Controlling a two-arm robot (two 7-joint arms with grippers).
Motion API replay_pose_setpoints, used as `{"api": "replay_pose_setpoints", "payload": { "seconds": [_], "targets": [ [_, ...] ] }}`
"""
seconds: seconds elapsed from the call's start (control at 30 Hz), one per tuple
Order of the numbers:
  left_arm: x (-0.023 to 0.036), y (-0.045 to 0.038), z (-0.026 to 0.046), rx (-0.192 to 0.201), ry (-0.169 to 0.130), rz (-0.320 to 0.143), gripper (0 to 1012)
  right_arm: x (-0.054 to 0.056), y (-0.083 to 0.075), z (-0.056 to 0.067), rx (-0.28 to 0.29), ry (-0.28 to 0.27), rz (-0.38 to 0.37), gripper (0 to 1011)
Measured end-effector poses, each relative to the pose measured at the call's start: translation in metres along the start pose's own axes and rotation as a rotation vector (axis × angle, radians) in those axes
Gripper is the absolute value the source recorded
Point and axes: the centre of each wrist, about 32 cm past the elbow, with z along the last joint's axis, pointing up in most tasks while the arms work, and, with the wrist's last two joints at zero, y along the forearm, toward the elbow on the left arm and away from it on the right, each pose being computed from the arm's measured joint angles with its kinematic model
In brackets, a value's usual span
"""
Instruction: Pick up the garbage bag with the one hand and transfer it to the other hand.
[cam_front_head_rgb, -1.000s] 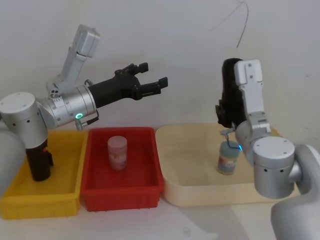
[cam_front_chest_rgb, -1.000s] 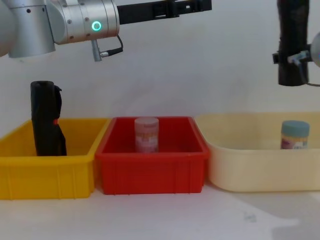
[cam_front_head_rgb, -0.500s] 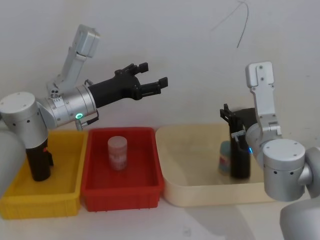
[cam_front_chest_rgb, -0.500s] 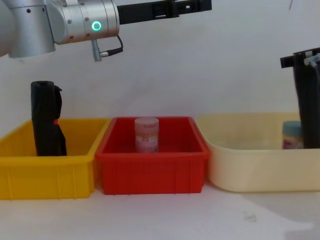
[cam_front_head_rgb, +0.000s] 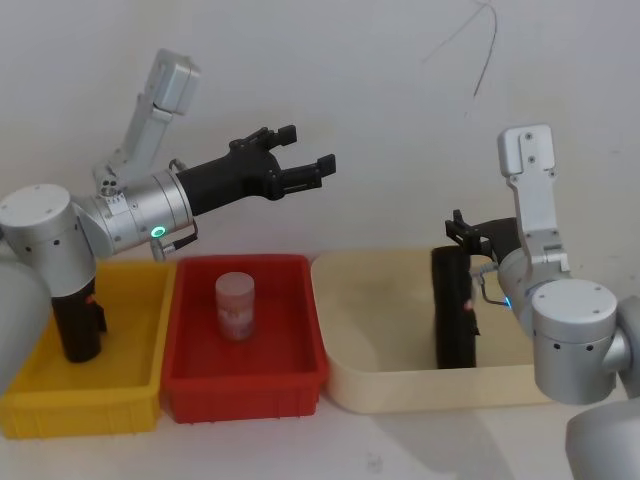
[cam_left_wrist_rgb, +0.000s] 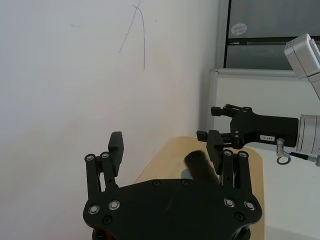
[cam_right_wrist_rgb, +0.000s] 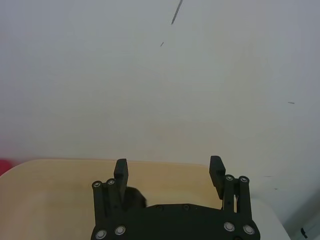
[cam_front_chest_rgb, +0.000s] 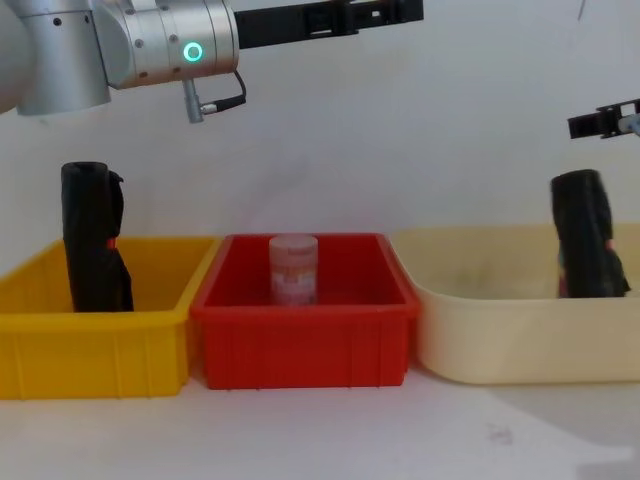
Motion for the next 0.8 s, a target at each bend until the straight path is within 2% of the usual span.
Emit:
{"api": "replay_pose_setpoints", "payload": {
  "seconds": [0.8],
  "targets": [
    [0.0000,0.0000,0.0000,0.000,0.000,0.000,1001,0.0016,-0.0006,-0.0003,-0.002,-0.001,-0.004,1001]
  ]
}}
